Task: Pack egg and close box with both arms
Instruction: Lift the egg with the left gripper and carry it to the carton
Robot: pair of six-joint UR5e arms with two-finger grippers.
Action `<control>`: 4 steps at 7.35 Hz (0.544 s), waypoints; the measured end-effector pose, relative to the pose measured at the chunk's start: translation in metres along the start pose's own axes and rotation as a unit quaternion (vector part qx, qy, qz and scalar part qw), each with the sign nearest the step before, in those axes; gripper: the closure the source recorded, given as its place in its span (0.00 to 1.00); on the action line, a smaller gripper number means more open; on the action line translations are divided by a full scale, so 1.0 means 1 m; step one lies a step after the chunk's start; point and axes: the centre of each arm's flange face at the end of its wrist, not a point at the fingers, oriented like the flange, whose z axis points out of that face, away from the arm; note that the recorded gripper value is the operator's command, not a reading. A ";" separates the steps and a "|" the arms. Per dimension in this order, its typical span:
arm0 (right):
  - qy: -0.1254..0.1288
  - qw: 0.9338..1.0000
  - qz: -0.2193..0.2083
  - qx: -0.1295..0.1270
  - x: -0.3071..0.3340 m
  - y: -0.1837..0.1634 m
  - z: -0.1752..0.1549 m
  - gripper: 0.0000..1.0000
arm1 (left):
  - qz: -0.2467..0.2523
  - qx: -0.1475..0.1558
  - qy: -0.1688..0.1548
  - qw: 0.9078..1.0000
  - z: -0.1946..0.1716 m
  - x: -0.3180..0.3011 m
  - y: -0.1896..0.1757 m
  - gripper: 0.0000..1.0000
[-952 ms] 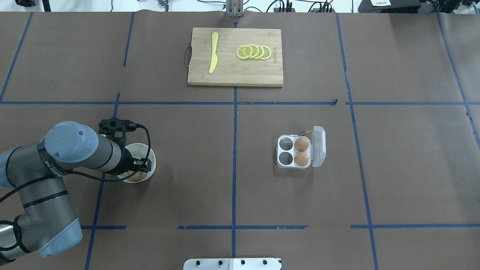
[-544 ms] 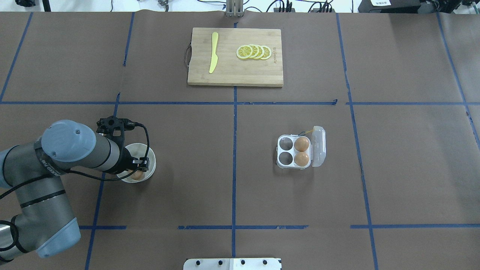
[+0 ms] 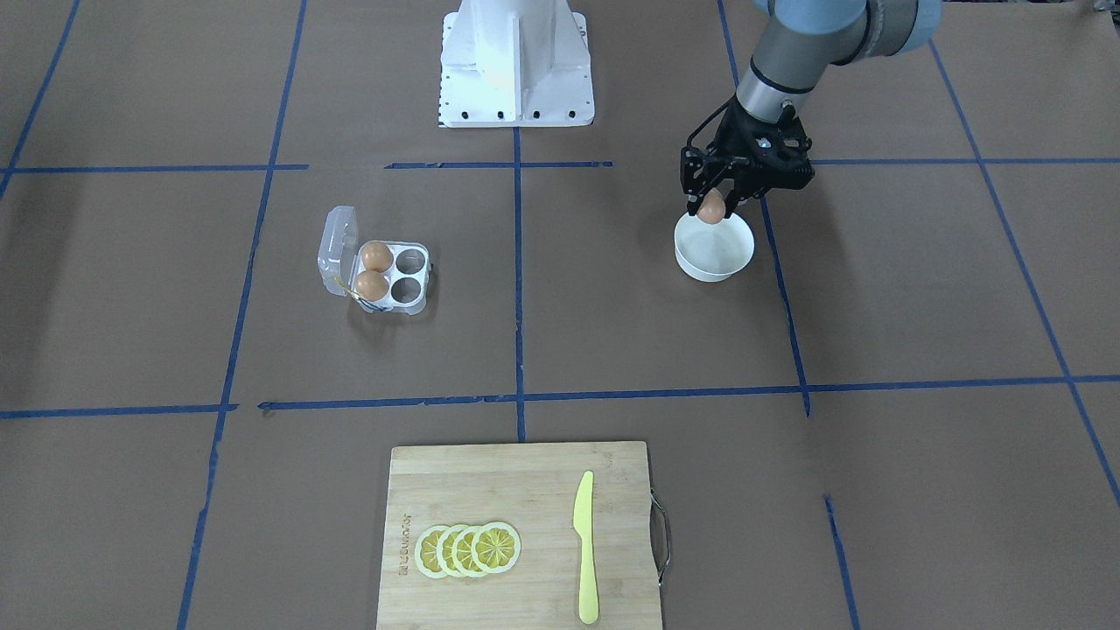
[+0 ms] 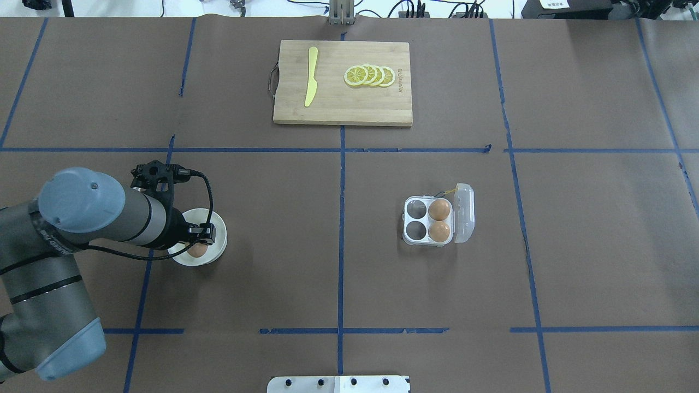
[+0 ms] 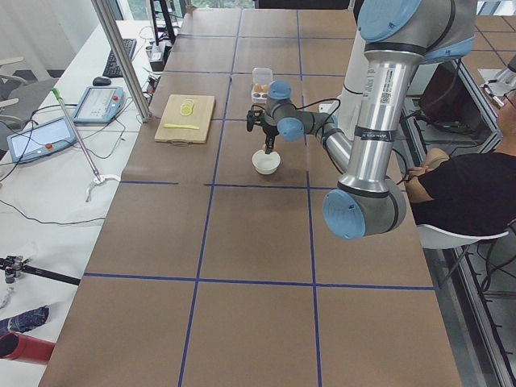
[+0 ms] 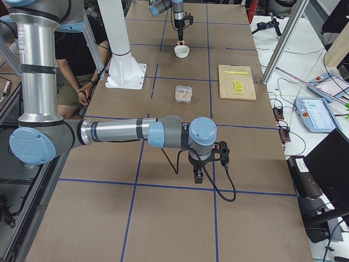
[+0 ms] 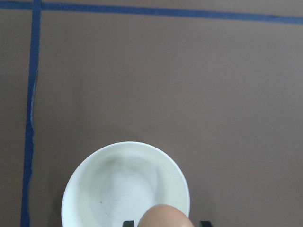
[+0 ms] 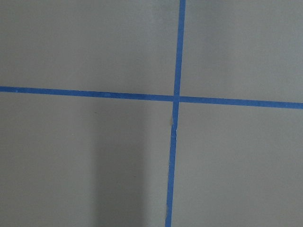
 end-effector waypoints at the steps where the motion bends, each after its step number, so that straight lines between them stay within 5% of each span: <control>1: 0.001 1.000 -0.002 0.001 -0.001 0.000 -0.002 0.00 | -0.019 0.013 0.032 0.999 -0.012 0.041 -0.012 1.00; 4: -0.001 1.000 -0.001 0.001 -0.001 0.000 -0.001 0.00 | -0.047 0.039 0.162 0.985 0.043 0.170 -0.029 1.00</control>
